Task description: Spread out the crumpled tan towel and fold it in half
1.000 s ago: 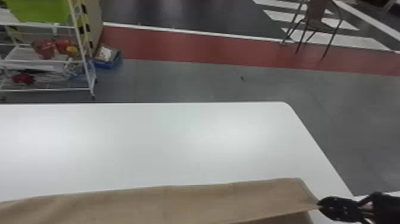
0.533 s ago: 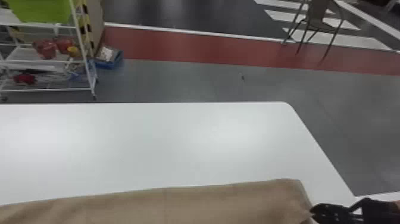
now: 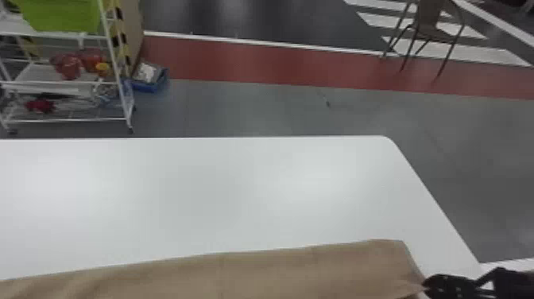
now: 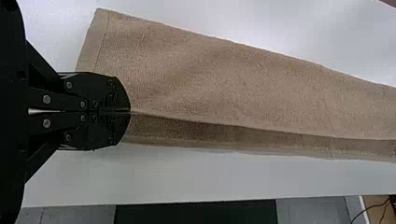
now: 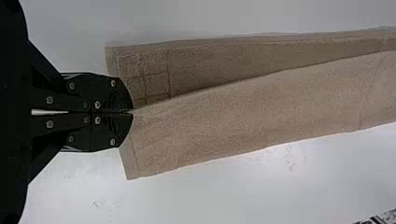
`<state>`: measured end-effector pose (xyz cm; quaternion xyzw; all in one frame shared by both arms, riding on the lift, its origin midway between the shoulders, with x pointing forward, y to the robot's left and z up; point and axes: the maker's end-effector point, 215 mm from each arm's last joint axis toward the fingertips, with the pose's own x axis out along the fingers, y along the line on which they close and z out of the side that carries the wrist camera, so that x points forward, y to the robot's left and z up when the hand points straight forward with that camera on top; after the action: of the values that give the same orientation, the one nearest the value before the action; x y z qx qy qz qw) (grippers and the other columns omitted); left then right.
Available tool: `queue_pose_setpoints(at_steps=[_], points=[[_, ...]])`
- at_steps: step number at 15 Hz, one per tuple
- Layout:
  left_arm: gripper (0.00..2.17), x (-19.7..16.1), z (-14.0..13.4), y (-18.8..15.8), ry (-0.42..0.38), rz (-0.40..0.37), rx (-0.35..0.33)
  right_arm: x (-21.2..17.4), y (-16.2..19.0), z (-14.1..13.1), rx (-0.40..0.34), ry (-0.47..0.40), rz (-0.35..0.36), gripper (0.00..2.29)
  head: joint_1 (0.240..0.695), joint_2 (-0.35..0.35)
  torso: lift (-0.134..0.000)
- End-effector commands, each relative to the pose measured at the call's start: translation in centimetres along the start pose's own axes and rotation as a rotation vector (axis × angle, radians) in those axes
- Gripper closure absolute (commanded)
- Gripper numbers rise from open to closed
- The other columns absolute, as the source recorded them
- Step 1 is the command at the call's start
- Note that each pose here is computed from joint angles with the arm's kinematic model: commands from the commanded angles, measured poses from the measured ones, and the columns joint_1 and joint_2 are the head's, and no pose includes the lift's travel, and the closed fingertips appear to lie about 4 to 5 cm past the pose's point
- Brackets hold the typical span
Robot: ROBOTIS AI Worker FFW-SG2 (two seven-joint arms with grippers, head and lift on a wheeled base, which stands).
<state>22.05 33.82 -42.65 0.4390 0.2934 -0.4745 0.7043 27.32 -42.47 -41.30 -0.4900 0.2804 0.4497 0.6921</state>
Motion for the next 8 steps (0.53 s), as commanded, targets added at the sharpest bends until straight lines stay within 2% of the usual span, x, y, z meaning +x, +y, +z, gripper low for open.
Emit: queue_pose_setpoints(at_steps=[1,3,4,8], points=[[1.54,0.6,0.1,-0.1,-0.001,-0.016,0.003,0.3,-0.1,0.7,-0.013,-0.014,0.004,2.04,0.695,-0.215,-0.120],[1.54,-2.0,0.7,1.7,0.017,0.048,0.035,-1.8,-2.2,0.9,-0.038,-0.005,-0.053,2.04,0.695,-0.206,-0.120],[1.54,-2.9,0.9,1.7,0.018,0.061,0.041,-2.2,-2.2,1.0,-0.039,-0.003,-0.059,2.04,0.695,-0.200,-0.120],[1.54,-1.2,1.5,-1.3,-0.001,-0.021,0.030,0.0,1.0,0.6,-0.011,-0.006,0.019,2.04,0.695,-0.208,-0.120]])
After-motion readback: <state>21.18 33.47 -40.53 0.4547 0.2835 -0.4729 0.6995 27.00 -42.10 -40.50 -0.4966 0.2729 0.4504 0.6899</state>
